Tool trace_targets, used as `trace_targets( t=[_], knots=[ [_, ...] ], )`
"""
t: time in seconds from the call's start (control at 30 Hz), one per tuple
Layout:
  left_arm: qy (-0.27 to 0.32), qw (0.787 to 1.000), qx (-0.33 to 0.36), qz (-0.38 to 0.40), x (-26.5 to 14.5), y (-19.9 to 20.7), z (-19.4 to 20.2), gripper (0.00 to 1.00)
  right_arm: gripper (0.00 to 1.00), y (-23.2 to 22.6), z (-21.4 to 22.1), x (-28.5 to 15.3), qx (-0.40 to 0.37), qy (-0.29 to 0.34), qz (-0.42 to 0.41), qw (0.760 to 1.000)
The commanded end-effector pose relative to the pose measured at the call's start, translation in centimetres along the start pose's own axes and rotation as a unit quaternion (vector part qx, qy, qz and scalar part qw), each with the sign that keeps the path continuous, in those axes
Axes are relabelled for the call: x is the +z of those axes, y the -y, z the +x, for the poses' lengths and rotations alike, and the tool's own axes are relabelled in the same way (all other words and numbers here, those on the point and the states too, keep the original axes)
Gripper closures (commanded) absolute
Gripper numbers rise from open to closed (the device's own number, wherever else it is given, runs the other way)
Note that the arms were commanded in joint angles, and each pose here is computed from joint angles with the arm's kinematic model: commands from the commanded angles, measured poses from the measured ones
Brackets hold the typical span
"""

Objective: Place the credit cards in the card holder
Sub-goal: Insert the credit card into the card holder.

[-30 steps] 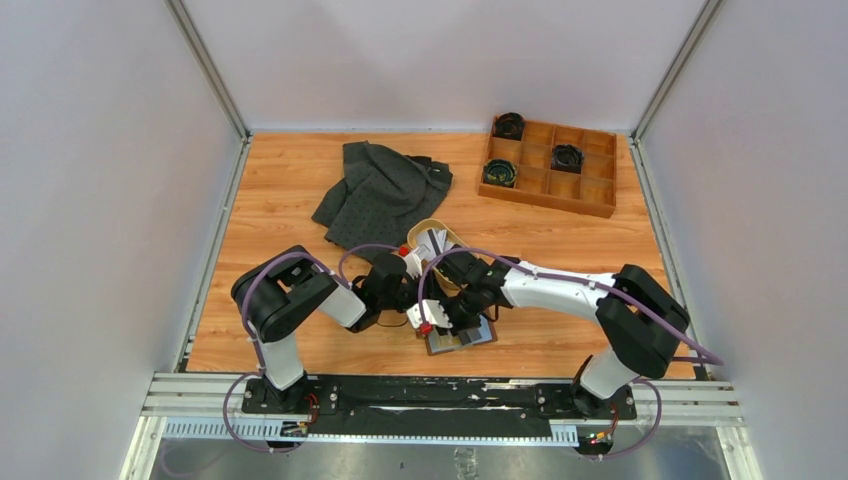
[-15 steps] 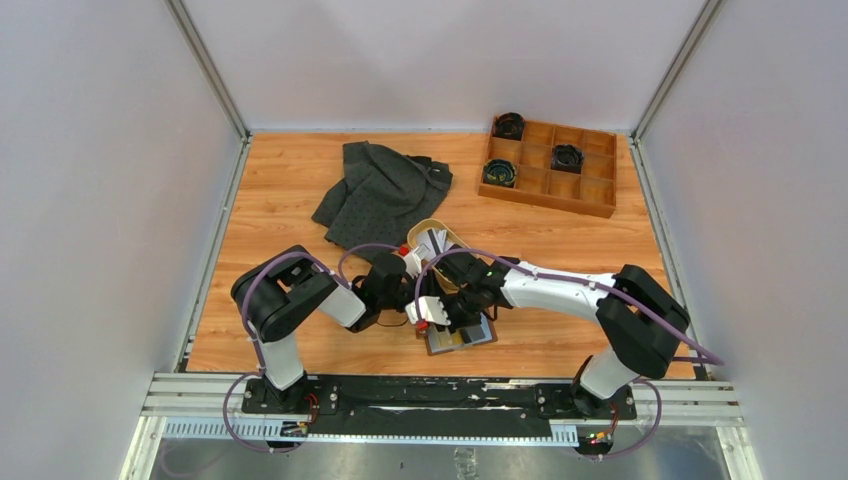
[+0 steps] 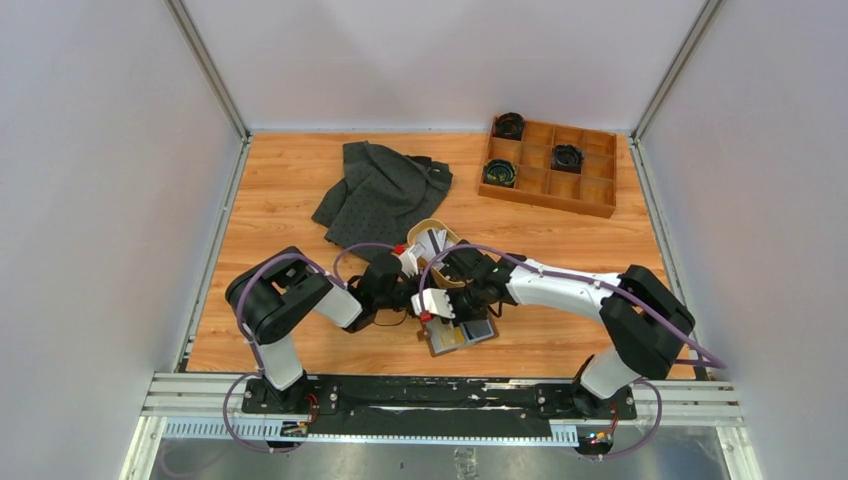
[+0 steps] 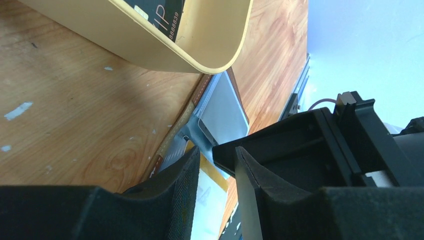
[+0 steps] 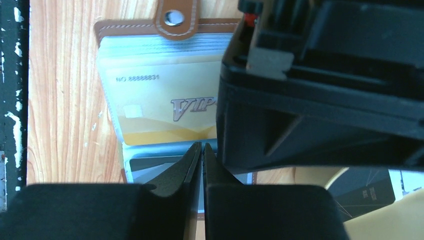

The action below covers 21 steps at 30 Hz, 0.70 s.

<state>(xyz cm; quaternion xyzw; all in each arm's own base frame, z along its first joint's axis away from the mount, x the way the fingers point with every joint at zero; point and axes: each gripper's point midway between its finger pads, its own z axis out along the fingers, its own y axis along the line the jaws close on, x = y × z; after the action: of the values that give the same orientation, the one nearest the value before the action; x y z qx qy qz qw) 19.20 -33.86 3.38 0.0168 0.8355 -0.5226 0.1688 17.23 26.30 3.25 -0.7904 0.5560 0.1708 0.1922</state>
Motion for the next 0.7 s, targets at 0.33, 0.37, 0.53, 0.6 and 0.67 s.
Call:
trace_targets(
  t=[0.33,0.37,0.53,0.6,0.67],
  knots=[
    [0.009,0.999,0.021,-0.044,-2.7,-1.5,0.5,0.58,0.85,-0.8,-0.7,-3.5,0.062,0.061,-0.033,0.996],
    [0.014,0.999,0.027,-0.038,-2.9,-1.0,0.3,0.57,0.83,-1.1,-1.3,-4.1,0.064,0.076,-0.042,0.994],
    [0.035,0.997,0.063,-0.011,-4.5,1.2,-0.3,0.55,0.76,-1.8,-2.0,-7.4,0.073,0.126,-0.061,0.987],
    [0.046,0.996,0.079,-0.004,-5.4,1.9,-0.4,0.54,0.74,-1.3,-1.6,-8.7,0.086,0.139,-0.046,0.985],
    [0.058,0.994,0.096,0.002,-6.3,2.5,-0.5,0.54,0.70,-0.6,-1.0,-10.4,0.108,0.158,-0.020,0.981]
  ],
)
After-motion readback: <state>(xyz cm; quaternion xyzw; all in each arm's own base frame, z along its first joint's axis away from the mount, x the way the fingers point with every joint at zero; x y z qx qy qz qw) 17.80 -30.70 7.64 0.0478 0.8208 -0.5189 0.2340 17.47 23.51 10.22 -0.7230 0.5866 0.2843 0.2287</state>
